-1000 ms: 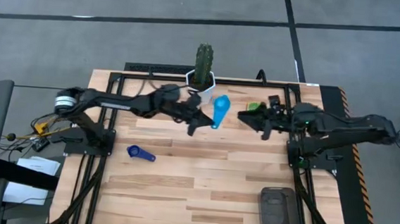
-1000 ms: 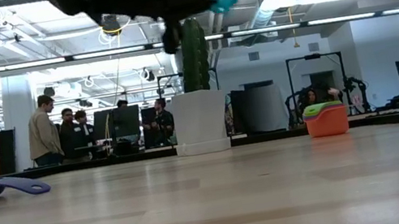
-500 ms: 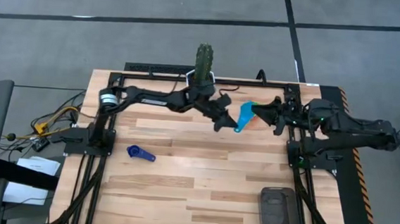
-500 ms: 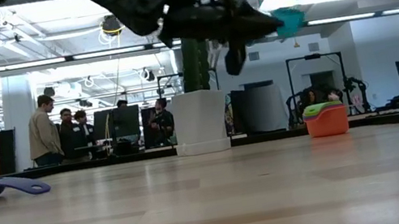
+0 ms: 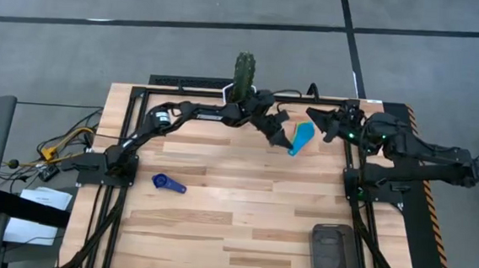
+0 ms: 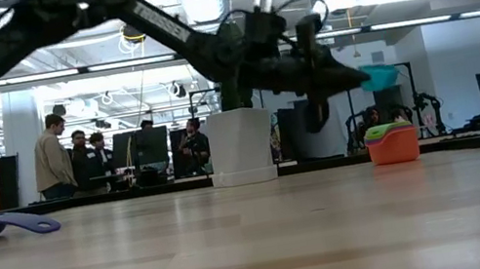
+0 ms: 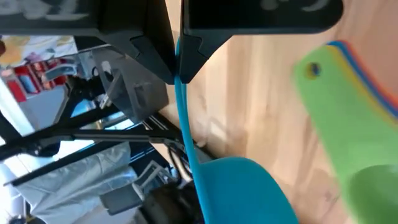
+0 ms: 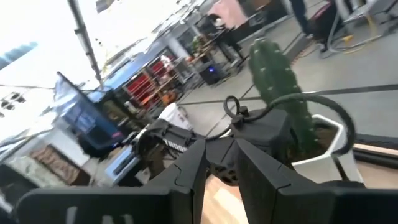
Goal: Nest measuring cups in basket
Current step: Stack the light blue measuring cup on top of the green measuring cup
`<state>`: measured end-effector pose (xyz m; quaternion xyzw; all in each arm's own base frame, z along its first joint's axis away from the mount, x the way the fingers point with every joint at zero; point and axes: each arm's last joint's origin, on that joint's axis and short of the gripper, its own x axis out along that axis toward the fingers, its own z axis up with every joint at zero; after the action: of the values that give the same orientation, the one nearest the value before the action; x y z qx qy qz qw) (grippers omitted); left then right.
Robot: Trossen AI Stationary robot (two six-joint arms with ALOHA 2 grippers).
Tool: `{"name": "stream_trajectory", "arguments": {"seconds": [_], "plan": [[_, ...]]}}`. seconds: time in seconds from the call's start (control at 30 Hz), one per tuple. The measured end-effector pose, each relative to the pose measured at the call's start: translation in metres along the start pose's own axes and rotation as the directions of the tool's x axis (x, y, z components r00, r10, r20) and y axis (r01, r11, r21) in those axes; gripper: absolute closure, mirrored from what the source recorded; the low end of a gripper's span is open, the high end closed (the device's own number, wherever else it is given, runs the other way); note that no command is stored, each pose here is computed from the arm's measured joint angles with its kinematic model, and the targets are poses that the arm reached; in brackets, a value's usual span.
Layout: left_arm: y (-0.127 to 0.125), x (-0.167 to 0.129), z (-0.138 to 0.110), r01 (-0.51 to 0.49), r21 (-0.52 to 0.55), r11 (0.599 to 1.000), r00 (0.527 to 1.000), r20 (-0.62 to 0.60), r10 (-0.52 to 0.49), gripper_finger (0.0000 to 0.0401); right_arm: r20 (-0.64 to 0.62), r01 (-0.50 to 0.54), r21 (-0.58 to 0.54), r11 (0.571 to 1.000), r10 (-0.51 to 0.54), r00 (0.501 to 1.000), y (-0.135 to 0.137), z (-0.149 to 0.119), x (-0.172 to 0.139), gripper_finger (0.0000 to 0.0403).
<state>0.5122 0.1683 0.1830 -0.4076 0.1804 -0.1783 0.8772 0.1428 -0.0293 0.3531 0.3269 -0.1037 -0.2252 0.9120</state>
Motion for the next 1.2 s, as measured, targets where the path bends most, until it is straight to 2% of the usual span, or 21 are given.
{"name": "stream_trajectory", "arguments": {"seconds": [0.13, 0.47, 0.6, 0.7, 0.83, 0.93, 1.07, 1.2], "plan": [[0.015, 0.0, 0.002, -0.009, -0.053, 0.999, 1.0, 0.003, 0.01, 0.0401, 0.024, 0.029, 0.024, 0.999, -0.03, 0.999, -0.002, 0.001, 0.001, 0.0296], [0.025, -0.007, 0.003, -0.057, -0.086, 0.995, 0.998, 0.002, 0.057, 0.0401, 0.072, 0.085, 0.037, 0.996, -0.088, 0.994, -0.004, 0.003, 0.001, 0.0296], [0.025, -0.007, 0.002, -0.037, -0.018, 0.999, 0.999, -0.024, 0.037, 0.0401, 0.07, 0.105, 0.031, 0.994, -0.107, 0.992, -0.006, 0.003, 0.001, 0.0296], [0.018, -0.004, 0.004, 0.029, 0.064, 0.998, 0.999, -0.024, -0.027, 0.0401, -0.008, 0.175, 0.008, 0.984, -0.175, 0.984, -0.013, -0.006, 0.0, 0.0296], [0.01, -0.002, 0.008, 0.092, 0.109, 0.99, 0.996, 0.003, -0.092, 0.0401, -0.153, 0.358, 0.0, 0.934, -0.354, 0.923, -0.03, -0.022, -0.006, 0.0294], [0.007, -0.003, 0.011, 0.109, 0.103, 0.989, 0.993, 0.024, -0.112, 0.0401, -0.211, 0.442, -0.008, 0.897, -0.433, 0.876, -0.038, -0.029, -0.011, 0.0287], [0.007, -0.003, 0.012, 0.099, 0.069, 0.993, 0.994, 0.045, -0.102, 0.0401, -0.195, 0.528, -0.077, 0.846, -0.532, 0.824, -0.046, -0.031, -0.014, 0.0271], [0.008, -0.003, 0.013, 0.085, 0.06, 0.995, 0.994, 0.061, -0.089, 0.0401, -0.202, 0.617, -0.157, 0.771, -0.637, 0.744, -0.06, -0.033, -0.011, 0.0253]]}}
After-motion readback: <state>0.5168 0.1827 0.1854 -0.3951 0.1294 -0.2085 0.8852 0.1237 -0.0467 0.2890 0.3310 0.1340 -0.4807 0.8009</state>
